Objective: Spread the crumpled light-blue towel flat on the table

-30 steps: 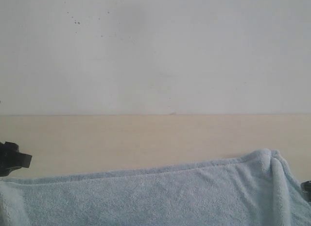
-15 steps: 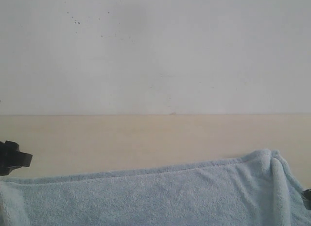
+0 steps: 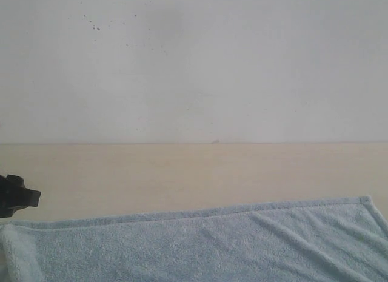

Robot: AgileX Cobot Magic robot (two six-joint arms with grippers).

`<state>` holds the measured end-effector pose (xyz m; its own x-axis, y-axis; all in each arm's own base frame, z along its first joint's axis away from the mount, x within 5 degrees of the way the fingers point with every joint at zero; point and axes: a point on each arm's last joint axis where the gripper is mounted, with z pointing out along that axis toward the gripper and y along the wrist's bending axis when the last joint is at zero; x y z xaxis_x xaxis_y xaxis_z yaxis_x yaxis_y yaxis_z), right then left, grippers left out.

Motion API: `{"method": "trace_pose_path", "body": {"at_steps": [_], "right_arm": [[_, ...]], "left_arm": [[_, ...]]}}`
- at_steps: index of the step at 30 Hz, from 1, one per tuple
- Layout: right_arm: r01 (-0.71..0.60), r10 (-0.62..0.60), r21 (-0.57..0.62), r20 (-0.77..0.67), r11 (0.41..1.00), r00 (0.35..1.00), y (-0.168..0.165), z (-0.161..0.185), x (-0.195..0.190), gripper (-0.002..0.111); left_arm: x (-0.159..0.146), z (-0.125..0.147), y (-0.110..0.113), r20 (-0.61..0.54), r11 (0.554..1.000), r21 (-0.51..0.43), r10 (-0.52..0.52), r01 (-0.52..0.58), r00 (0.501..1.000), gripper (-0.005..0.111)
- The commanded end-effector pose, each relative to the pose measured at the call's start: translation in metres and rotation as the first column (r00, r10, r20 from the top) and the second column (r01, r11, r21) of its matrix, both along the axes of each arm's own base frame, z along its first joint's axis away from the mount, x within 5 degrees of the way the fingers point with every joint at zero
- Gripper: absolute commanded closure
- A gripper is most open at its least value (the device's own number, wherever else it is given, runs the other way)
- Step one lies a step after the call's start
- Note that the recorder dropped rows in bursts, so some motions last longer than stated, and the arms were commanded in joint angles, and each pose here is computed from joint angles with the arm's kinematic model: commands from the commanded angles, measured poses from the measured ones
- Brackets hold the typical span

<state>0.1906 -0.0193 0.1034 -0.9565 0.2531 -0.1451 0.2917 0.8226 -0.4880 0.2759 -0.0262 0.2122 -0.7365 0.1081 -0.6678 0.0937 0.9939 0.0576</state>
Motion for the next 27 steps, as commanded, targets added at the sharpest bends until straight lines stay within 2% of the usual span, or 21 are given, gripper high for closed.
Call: {"method": "trace_pose_path", "body": {"at_steps": [1,5,6,9,15,22,27], "right_arm": [[-0.065,0.065,-0.001,0.128,0.998,0.990,0.001,0.015,0.017,0.108],[-0.282,0.257,0.035,0.313,0.959,0.914,0.011,0.045,0.039,0.108],[-0.367,0.329,0.047,0.346,0.929,0.878,0.016,0.050,0.044,0.108],[-0.494,0.423,0.064,0.430,0.867,0.798,0.027,0.062,0.054,0.108],[-0.583,0.468,0.081,0.512,0.809,0.720,0.038,0.069,0.072,0.108],[-0.605,0.504,0.047,0.505,0.795,0.701,0.043,0.069,0.114,0.108],[-0.586,0.500,0.044,0.474,0.809,0.725,0.045,0.057,0.144,0.108]], "left_arm": [[-0.002,0.001,-0.002,0.015,1.000,-0.017,0.003,-0.003,1.000,0.054],[-0.002,0.001,-0.002,0.011,1.000,-0.016,0.004,-0.003,1.000,0.054],[-0.002,0.001,-0.002,0.011,1.000,-0.016,0.004,-0.003,1.000,0.054],[-0.002,-0.001,-0.002,-0.002,1.000,-0.014,0.005,-0.005,1.000,0.054],[-0.001,-0.008,-0.001,-0.036,1.000,-0.008,0.007,-0.008,0.999,0.054],[-0.001,-0.008,-0.006,-0.036,1.000,-0.009,-0.008,0.008,0.999,0.054],[-0.003,-0.008,-0.020,-0.036,0.998,-0.009,-0.059,0.059,0.998,0.054]]}}
